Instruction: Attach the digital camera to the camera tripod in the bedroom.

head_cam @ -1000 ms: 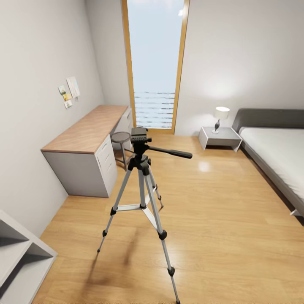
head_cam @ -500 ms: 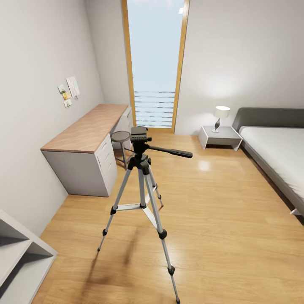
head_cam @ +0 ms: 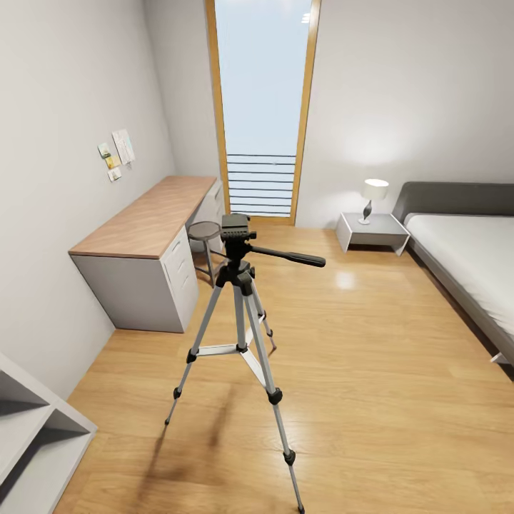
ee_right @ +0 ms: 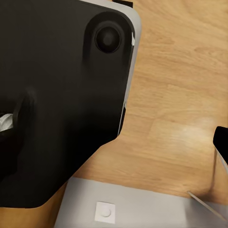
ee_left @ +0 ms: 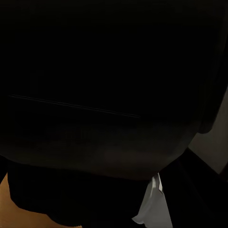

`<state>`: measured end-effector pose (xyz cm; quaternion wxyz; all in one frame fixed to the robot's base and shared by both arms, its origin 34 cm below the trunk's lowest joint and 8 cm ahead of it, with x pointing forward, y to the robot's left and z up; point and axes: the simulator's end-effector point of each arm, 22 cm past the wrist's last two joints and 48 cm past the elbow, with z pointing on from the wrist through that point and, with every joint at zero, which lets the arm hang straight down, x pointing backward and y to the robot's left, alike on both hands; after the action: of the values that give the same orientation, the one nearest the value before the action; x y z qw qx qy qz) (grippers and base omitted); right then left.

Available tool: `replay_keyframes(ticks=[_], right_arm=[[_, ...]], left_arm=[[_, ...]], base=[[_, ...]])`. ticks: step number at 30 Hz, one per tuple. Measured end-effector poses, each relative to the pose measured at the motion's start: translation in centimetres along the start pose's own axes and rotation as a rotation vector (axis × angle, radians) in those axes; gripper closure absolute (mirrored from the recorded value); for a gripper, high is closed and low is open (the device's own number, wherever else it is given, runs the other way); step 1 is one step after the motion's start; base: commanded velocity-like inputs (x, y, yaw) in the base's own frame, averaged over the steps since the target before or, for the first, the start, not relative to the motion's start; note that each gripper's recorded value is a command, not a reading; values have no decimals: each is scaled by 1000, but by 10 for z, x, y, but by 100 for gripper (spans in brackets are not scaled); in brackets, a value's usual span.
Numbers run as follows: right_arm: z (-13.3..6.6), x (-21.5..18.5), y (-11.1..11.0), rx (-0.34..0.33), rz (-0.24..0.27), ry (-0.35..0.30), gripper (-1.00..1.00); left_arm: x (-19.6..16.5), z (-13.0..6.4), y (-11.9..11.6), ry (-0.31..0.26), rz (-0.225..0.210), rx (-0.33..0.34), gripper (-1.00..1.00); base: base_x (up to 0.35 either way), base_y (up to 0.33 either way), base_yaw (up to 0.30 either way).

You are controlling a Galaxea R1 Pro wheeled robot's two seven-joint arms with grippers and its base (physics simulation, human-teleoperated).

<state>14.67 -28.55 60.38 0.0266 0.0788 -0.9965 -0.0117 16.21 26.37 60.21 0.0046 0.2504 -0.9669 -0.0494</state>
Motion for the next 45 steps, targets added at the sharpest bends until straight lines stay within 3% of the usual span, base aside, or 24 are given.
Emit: replay_keyframes(ticks=[15, 19, 20, 21, 25, 28, 29, 31, 35, 37, 40, 42, 44, 45], right_arm=[[0, -3, -6, 12, 6, -7, -100], [-4, -67, -32, 54, -8, -107, -100], [-8, -82, -42, 50, 2, -68, -100], [-22, -139, -58, 76, -2, -162, -100], [-62, -212, -66, 30, 25, -202, -100], [-103, -263, -63, -20, 43, -246, -100], [-133, -298, -60, -45, 51, -288, -100], [-170, -345, -62, -53, 52, -364, -100], [-220, -410, -62, -62, 58, -465, -100], [-259, -459, -57, -81, 69, -528, -100], [-297, -499, -53, -100, 87, -565, -100], [-334, -530, -49, -125, 100, -591, -100], [-401, -581, -37, -180, 67, -710, -100], [-412, -589, -34, -192, 56, -731, -100]], left_arm=[[2, 0, -2, 3, 3, 3, 100], [2, 0, -2, 2, 3, 3, 100], [2, 0, -2, 3, 3, 3, 100], [2, 0, -2, 2, 3, 3, 100], [2, 0, -2, 3, 4, 3, 100], [2, 0, -3, 3, 5, 4, 100], [3, 0, -5, 5, 7, 7, 100], [4, -1, -6, 6, 11, 9, 100], [5, -1, -8, 7, 14, 12, 100], [6, -1, -10, 10, 17, 16, 100], [8, -1, -13, 11, 18, 20, 100], [9, -2, -15, 13, 20, 24, 100], [10, -2, -17, 14, 22, 29, 100], [10, -2, -18, 15, 22, 30, 100]], base=[[0, 0, 0], [0, 0, 0], [0, 0, 0], [0, 0, 0], [0, 0, 0], [0, 0, 0], [0, 0, 0], [0, 0, 0], [0, 0, 0], [0, 0, 0], [0, 0, 0], [0, 0, 0], [0, 0, 0], [0, 0, 0]])
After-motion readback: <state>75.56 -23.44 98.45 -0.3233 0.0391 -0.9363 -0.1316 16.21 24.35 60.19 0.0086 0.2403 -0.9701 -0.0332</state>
